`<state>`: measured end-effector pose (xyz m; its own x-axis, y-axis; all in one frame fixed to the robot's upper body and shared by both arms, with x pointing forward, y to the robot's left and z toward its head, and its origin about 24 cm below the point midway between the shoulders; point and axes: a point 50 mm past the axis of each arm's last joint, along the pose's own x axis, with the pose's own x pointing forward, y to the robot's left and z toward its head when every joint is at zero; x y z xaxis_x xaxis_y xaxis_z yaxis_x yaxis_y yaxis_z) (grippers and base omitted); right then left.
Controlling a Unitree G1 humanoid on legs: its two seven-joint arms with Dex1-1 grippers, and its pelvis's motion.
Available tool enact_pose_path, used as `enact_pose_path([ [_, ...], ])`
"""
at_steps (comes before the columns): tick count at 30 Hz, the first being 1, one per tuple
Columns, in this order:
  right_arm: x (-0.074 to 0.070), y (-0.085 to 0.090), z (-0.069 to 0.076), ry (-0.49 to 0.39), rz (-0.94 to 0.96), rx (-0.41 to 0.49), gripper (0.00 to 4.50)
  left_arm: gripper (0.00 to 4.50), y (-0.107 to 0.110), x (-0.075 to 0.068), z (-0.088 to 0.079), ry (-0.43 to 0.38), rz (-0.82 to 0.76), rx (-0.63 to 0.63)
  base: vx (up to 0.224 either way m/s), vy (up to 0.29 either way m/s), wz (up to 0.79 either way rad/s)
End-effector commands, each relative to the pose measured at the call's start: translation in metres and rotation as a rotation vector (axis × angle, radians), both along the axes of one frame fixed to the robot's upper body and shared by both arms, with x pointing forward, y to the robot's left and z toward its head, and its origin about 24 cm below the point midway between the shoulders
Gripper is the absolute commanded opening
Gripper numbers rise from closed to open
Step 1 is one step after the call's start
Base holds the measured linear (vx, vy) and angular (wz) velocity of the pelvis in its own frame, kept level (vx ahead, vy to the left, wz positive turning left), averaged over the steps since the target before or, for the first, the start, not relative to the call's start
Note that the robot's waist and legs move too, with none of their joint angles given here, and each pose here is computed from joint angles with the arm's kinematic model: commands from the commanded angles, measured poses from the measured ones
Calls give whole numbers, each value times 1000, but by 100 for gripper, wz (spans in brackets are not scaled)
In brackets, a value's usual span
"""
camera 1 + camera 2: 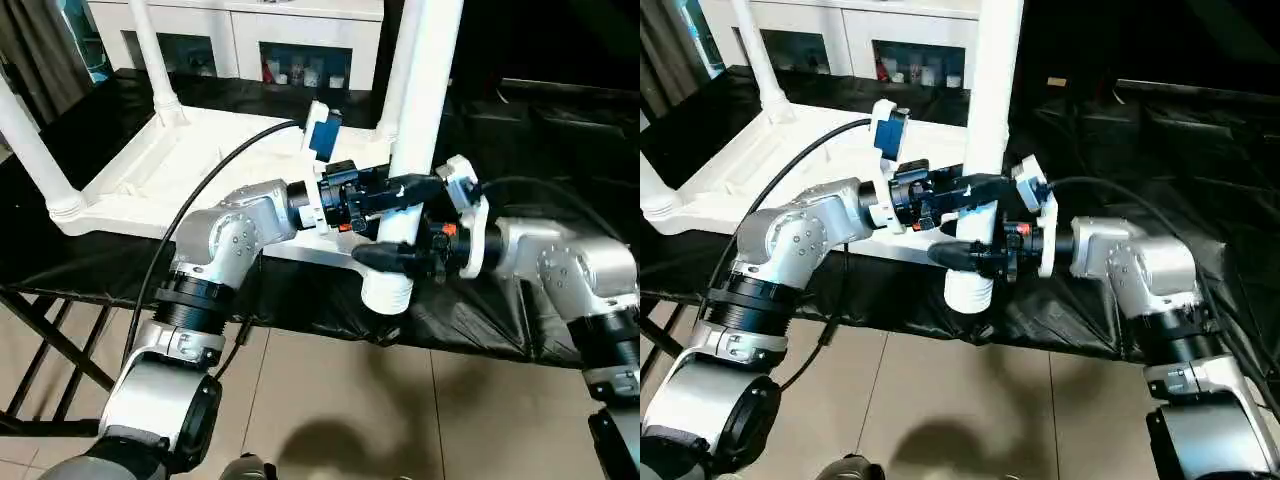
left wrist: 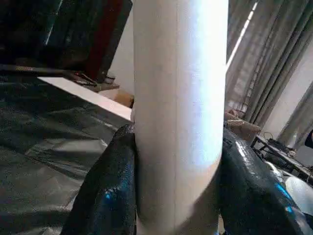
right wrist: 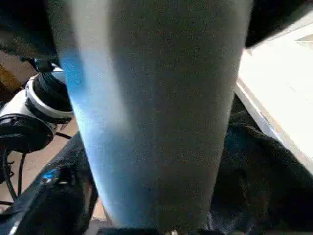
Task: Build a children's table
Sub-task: Pick table leg
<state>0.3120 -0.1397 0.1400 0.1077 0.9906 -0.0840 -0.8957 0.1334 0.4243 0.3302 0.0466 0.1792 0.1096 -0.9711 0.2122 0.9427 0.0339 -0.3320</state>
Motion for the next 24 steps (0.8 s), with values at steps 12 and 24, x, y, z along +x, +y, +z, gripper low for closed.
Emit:
enact_pose_path([
  [12,-1,0,-3,22,21,-17,248,190,2,0,4,-18,-7,-11,0,0,0],
  [24,-4,2,-8,27,22,-19,194,260,3,3,6,-29,28,-12,0,0,0],
])
